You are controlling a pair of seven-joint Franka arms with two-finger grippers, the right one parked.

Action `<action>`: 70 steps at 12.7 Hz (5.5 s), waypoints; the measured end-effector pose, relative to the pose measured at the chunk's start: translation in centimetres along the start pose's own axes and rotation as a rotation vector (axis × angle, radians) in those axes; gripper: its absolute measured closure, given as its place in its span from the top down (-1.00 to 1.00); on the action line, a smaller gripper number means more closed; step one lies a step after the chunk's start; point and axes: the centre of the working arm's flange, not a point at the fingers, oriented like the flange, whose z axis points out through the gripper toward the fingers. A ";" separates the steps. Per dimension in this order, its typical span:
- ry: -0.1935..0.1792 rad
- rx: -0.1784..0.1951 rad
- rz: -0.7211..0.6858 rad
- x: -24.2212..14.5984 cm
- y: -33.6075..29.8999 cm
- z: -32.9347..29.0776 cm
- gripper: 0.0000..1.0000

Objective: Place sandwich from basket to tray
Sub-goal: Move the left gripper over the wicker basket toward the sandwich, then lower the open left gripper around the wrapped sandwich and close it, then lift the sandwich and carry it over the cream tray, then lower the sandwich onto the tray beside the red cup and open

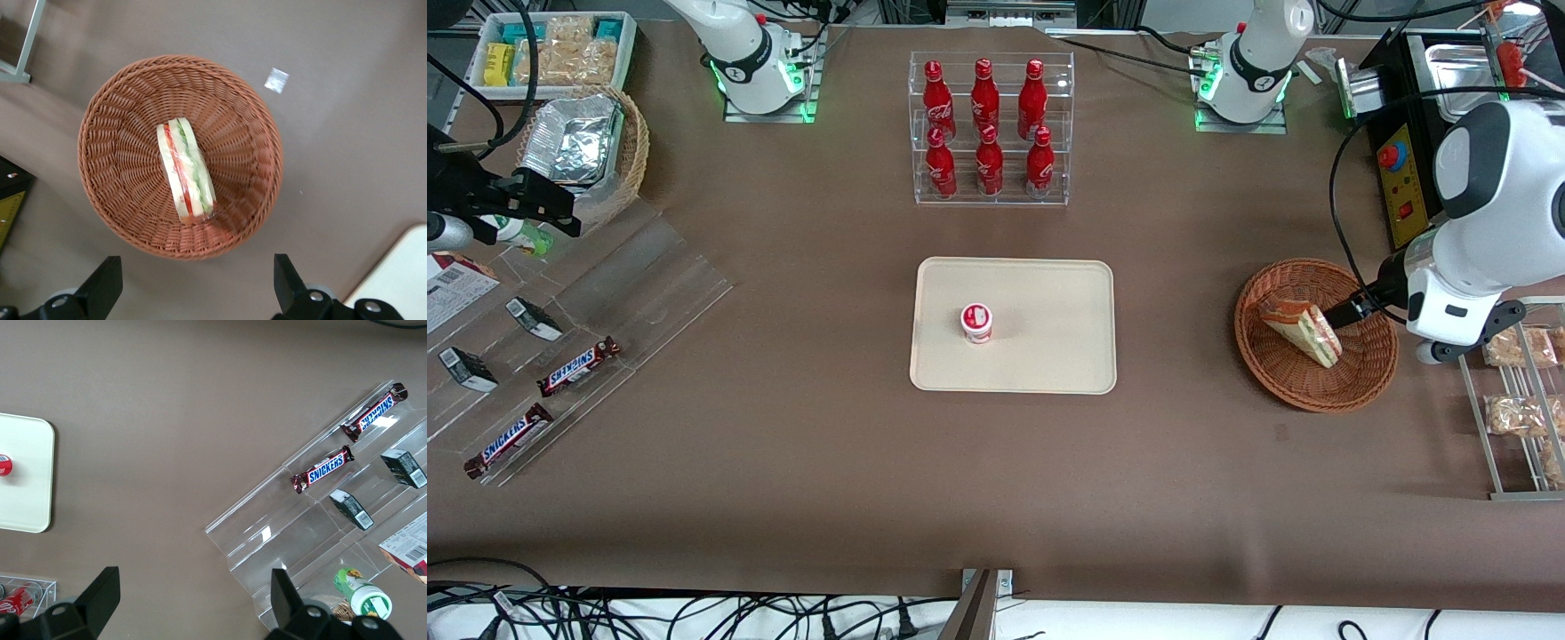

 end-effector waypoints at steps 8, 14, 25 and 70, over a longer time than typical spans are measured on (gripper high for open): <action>0.082 -0.072 -0.181 -0.7 -2.0 8.9 1.00; 0.131 -0.078 -0.193 -2.4 -2.6 13.4 1.00; 0.133 -0.024 -0.125 -2.7 -1.8 18.8 0.99; 0.069 -0.092 0.694 -27.3 28.9 8.0 -0.69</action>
